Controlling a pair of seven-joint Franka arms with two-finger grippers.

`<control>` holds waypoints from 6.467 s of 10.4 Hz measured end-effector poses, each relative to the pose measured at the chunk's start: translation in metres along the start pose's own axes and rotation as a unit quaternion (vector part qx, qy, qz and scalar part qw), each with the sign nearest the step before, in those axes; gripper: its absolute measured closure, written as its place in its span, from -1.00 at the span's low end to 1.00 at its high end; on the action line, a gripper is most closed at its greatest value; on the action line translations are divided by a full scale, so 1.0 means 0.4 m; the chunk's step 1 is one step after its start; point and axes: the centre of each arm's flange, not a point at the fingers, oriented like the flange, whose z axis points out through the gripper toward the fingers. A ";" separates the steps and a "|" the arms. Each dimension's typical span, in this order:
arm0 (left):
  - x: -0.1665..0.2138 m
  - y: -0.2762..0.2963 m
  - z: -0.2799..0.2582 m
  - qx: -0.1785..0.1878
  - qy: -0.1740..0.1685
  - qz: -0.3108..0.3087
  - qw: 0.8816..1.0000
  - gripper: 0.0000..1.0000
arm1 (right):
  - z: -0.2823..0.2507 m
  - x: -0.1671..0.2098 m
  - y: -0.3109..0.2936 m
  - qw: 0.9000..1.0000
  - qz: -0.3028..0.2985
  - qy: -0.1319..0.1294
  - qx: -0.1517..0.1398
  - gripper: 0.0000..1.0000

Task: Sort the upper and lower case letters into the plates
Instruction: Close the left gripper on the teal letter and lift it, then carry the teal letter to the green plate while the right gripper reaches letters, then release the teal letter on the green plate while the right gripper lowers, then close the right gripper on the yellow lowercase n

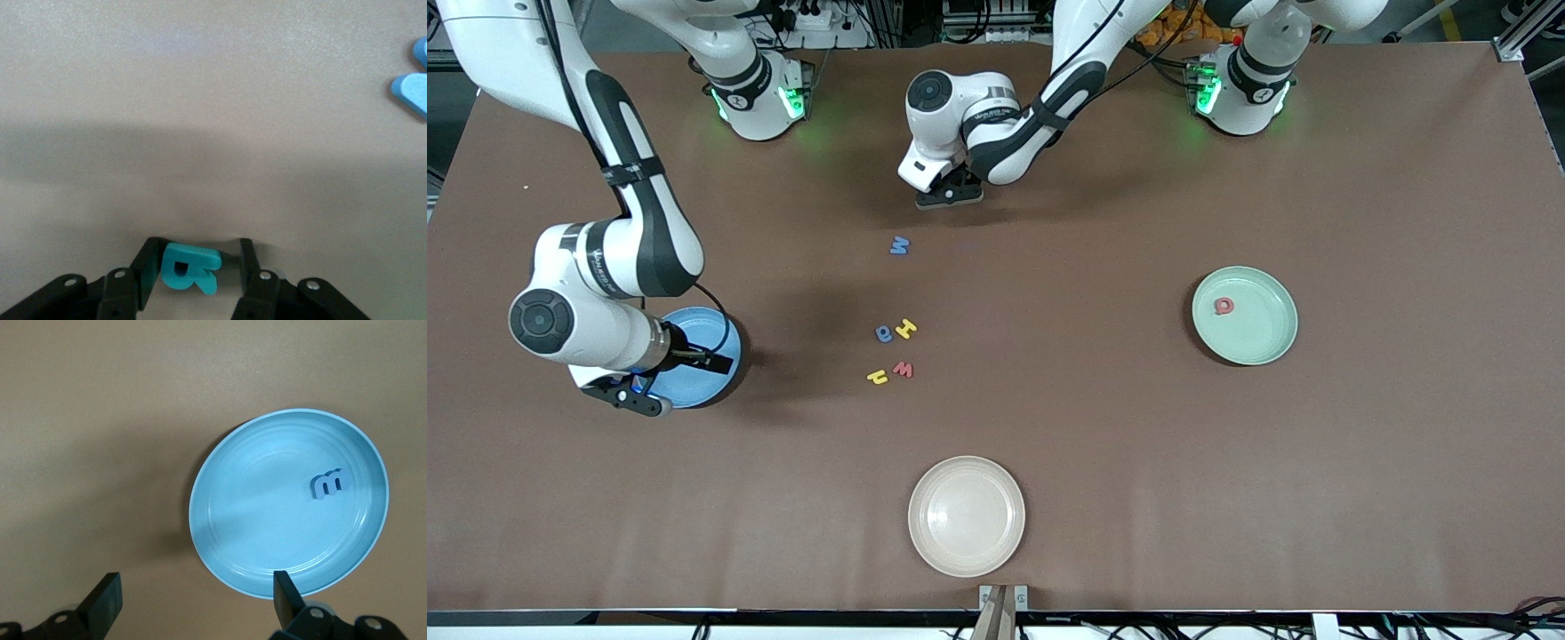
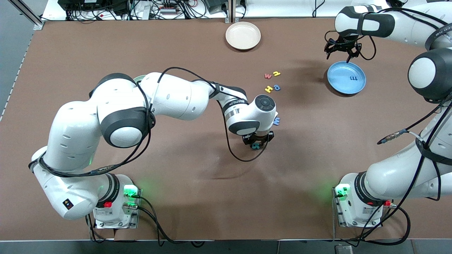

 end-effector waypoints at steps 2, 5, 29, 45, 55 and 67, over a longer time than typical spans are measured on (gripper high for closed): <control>-0.007 0.001 -0.001 0.001 -0.002 -0.001 1.000 0.00 | -0.001 0.000 -0.007 1.000 -0.001 0.003 0.001 -1.00; -0.008 0.002 -0.003 0.001 -0.002 -0.003 1.000 0.15 | 0.003 -0.004 -0.024 1.000 0.005 0.006 0.002 -1.00; 0.949 -0.885 -0.410 0.067 -0.098 0.186 0.975 0.24 | 0.143 -0.089 -0.522 0.976 0.207 0.049 0.037 -1.00; 0.883 -1.265 -0.226 0.066 -0.051 0.240 0.967 0.23 | 0.240 -0.157 -0.647 0.922 0.380 0.014 0.079 -1.00; 0.790 -0.908 -0.370 0.017 -0.059 0.085 0.994 -1.00 | 0.227 -0.204 -0.630 0.910 0.403 0.022 0.095 -1.00; 0.774 -0.748 -0.381 -0.010 -0.063 0.001 0.998 -1.00 | 0.277 -0.217 -0.635 0.910 0.403 0.041 0.092 -0.41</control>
